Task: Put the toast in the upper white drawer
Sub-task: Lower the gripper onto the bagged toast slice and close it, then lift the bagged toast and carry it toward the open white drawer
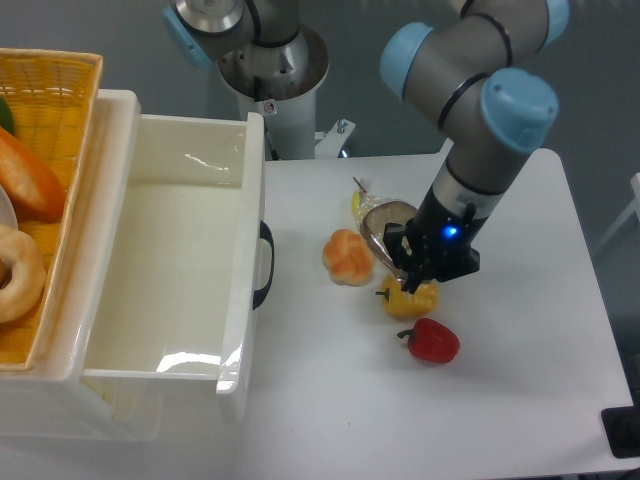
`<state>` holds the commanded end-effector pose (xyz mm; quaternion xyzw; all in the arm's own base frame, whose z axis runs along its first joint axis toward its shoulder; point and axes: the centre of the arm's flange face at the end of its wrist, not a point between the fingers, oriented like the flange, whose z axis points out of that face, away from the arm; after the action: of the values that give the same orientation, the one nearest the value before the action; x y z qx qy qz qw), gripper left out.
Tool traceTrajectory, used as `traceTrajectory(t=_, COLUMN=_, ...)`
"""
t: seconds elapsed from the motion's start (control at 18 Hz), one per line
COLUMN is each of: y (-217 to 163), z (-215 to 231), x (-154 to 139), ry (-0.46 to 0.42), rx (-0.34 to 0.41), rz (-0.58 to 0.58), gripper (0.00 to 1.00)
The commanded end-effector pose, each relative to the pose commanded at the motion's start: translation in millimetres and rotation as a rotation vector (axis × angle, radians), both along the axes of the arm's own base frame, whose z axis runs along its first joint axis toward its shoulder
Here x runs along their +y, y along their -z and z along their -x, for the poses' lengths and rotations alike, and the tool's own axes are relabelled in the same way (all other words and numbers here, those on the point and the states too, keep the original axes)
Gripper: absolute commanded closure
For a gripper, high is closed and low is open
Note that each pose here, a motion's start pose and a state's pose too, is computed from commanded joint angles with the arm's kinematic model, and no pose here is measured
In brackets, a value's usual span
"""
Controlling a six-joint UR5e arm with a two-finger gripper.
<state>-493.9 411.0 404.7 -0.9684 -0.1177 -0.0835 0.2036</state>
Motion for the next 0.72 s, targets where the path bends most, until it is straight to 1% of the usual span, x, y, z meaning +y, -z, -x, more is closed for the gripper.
traceTrajectory(t=0.11, y=-6, z=2, x=0, ry=-0.011, rx=-0.006, rz=-0.033, gripper=1.0)
traceTrajectory(t=0.28, y=-23, z=7, x=3, ry=-0.054, rx=-0.022, rz=-0.129, gripper=1.0)
traceTrajectory(t=0.39, y=-48, z=6, x=5, ry=-0.067, rx=-0.025, rz=-0.218, gripper=1.0)
traceTrajectory(t=0.56, y=-63, z=7, x=10, ry=-0.056, rx=-0.05, rz=-0.335, gripper=1.0)
traceTrajectory(t=0.72, y=-68, z=5, x=20, ry=-0.057, rx=-0.084, rz=-0.416, gripper=1.0)
